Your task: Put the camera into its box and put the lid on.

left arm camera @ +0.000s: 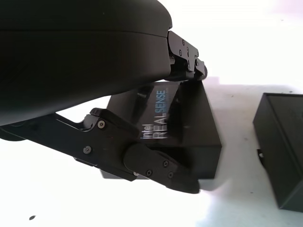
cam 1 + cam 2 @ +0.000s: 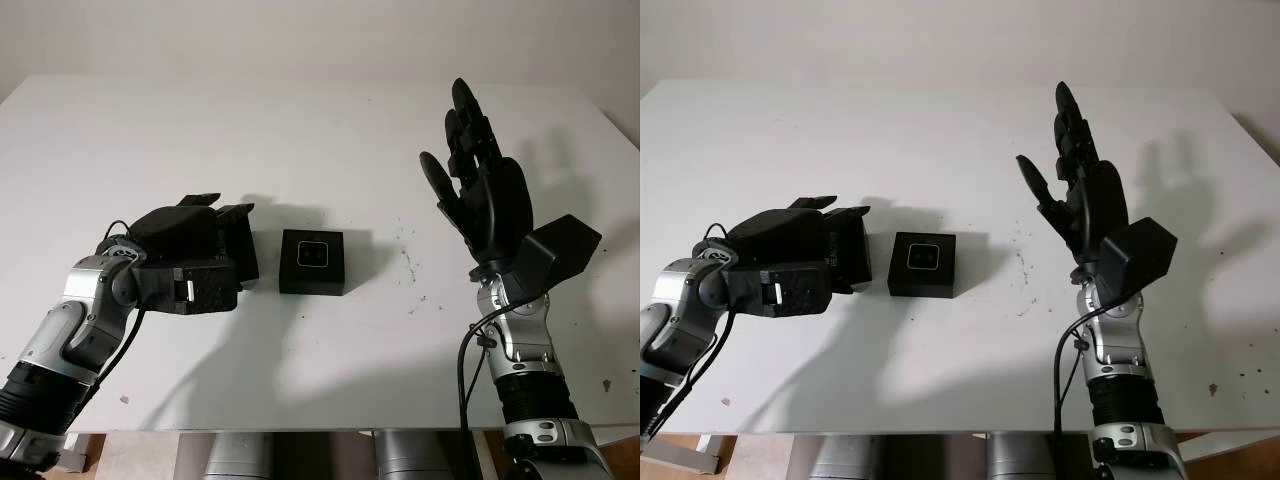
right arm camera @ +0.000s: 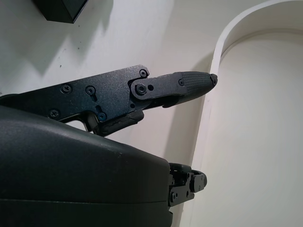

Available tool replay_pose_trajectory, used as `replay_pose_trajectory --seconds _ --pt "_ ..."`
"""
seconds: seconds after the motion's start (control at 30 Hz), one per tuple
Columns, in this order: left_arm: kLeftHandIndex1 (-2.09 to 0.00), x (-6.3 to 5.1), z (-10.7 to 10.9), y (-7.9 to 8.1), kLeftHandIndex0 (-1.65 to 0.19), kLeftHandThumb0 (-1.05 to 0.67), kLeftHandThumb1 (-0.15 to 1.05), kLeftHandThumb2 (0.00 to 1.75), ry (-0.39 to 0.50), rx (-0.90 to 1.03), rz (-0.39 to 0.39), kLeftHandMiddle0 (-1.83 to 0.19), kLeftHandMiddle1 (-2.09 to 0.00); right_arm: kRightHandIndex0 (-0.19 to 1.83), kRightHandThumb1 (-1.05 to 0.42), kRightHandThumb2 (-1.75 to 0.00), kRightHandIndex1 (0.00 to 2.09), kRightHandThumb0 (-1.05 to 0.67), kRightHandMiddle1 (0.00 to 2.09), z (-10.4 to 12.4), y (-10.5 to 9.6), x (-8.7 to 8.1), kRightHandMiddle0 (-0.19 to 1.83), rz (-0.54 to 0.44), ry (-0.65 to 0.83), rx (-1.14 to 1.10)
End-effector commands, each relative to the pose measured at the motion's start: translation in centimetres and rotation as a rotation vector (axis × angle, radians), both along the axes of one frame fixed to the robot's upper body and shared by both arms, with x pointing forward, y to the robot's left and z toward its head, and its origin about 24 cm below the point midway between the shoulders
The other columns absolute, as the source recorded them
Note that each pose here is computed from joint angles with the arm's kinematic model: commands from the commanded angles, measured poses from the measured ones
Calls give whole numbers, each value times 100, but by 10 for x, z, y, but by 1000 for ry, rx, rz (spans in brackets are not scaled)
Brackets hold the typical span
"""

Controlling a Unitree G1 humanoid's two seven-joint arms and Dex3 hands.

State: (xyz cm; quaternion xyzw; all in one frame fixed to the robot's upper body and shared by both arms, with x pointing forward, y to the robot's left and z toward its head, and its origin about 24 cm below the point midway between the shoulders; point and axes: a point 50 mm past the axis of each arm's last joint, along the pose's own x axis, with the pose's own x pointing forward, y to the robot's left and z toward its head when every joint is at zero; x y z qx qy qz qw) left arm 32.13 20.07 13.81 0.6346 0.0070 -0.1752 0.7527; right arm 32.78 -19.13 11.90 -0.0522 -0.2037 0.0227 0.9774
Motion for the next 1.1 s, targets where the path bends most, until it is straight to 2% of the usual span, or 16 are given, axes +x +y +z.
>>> replay_pose_trajectory --seconds 0.0,0.07,0.1,0.13,0.2,0.3,0.4,0.53,0.67,0.77,0.9,1.07 --pt "-28 -2 -3 0 -39 -26 90 5 -2 -26 1 -28 -108 1 -105 -21 7 -58 7 3 -2 -1 11 -4 -15 14" --pt "-51 -3 -4 -1 -48 -18 92 5 -11 -52 -5 -27 -139 1 -105 -21 7 -57 7 3 -2 -2 11 -4 -19 12" --pt "-72 -3 -5 -2 -44 -15 93 5 -15 -57 -7 -26 -148 1 -105 -21 7 -57 7 3 -2 -2 11 -3 -19 11" --pt "-84 -4 -5 -2 -42 -13 94 6 -19 -62 -12 -26 -148 1 -105 -21 6 -57 7 2 -3 -2 11 -2 -18 12" --pt "-104 -4 -6 -2 -40 -9 94 5 -26 -68 -17 -32 -134 1 -105 -22 6 -57 7 2 -3 -2 12 -4 -21 10" --pt "-121 -3 -7 -1 -37 -6 94 5 -24 -75 -15 -35 -135 1 -105 -22 6 -57 7 2 -4 -2 12 -9 -25 5" --pt "-130 -3 -7 -1 -36 -6 93 5 -17 -81 -7 -35 -142 1 -105 -23 6 -58 7 1 -4 -3 12 -14 -21 2" --pt "-132 -3 -3 0 -33 -5 94 6 -8 -151 47 -38 -144 1 -105 -23 6 -56 6 0 -4 -3 10 -9 -20 13" --pt "-128 -4 17 -2 -32 -7 95 6 -51 -251 81 -43 -134 1 -105 -22 6 -57 6 -1 -4 -4 11 -2 -20 16" --pt "-129 -5 34 -3 -34 -8 94 5 -95 -337 84 -48 -134 0 -105 -23 5 -58 6 -2 -2 -5 10 -9 -19 10" --pt "-140 -3 54 -8 -35 -6 92 5 -131 -480 73 -48 -150 -3 -105 -23 4 -58 4 -2 3 -6 8 -3 -23 23" --pt "-149 0 72 -17 -37 -9 91 5 -94 -516 86 -48 -160 -5 -105 -20 4 -60 4 -2 9 -6 5 -11 -15 29"
